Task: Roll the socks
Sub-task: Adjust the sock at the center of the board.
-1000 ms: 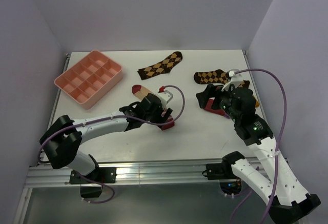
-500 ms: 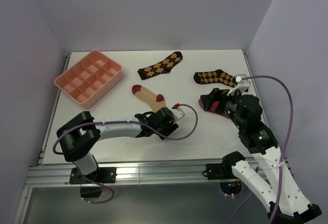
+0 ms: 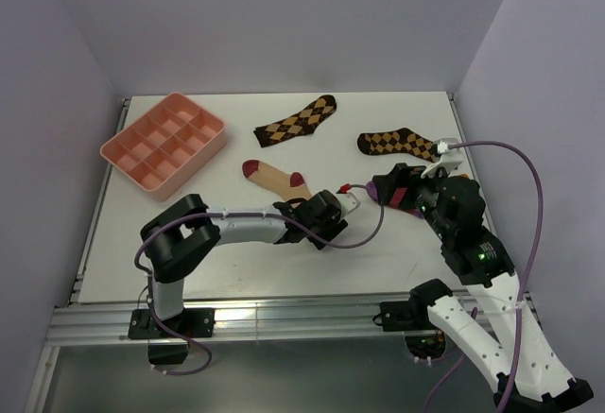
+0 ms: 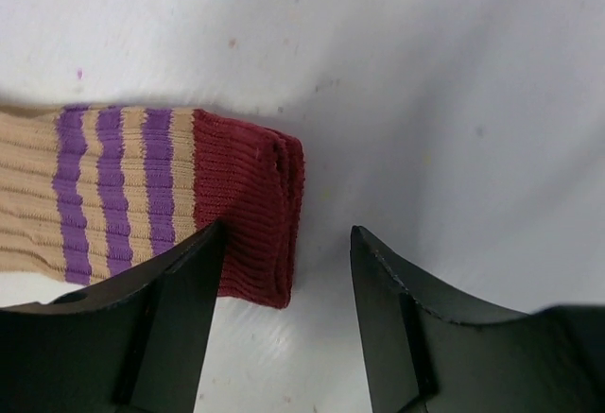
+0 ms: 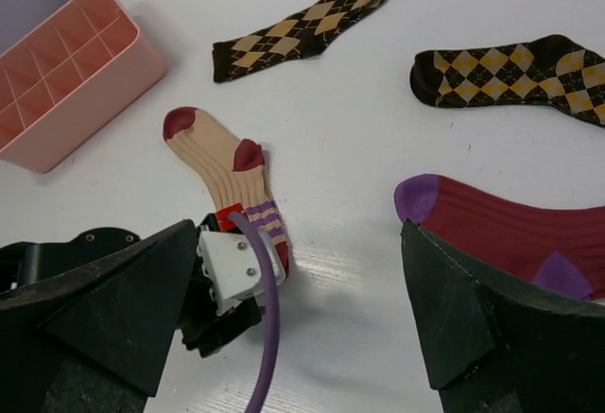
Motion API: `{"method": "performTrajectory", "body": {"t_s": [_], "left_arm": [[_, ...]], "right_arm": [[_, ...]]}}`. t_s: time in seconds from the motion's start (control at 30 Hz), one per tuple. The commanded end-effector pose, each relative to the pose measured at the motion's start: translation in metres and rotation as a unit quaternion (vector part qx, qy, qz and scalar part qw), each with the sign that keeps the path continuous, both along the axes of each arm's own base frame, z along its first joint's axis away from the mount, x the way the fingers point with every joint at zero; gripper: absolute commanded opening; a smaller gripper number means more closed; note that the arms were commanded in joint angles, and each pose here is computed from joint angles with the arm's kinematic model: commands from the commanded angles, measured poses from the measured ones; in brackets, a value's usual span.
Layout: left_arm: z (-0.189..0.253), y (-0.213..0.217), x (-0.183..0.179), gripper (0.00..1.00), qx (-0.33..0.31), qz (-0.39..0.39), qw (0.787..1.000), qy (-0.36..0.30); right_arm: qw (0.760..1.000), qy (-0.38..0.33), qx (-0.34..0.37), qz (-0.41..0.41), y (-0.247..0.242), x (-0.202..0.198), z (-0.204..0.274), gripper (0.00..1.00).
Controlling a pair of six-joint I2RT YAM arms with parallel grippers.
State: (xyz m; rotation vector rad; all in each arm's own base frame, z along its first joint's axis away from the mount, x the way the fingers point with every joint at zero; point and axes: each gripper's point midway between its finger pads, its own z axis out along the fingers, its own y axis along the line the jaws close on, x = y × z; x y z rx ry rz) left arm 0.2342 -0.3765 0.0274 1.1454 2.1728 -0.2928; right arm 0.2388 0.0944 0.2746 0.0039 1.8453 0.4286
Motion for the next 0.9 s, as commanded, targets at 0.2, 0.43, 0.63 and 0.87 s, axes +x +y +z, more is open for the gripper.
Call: {"method": "performTrajectory", "body": {"t_s": [0.2,0.43,0.63,0.87], "left_arm": [[0.039,-0.045,0.028,0.68,-0.053,0.008,0.998,-0.033],[0.058,-0.022,0.025,0.70,-0.040,0.008,0.997,-0.061],[0.048,-0.019,0.017,0.70,-0.018,-0.004,0.998,-0.064],[0.031,-0.016,0.017,0.67,0.019,-0.027,0.996,-0.079]], "right_arm": [[1.000,-0.014,-0.012,-0.007,-0.005,-0.002,0.008,0.95],[0.999,-0.029,-0.014,-0.022,-0.014,-0.007,0.012,0.94],[0.998,-0.041,-0.007,-0.039,-0.020,-0.008,0.014,0.94],[0.998,-0.043,-0.008,-0.045,-0.022,-0.008,0.016,0.93]]}}
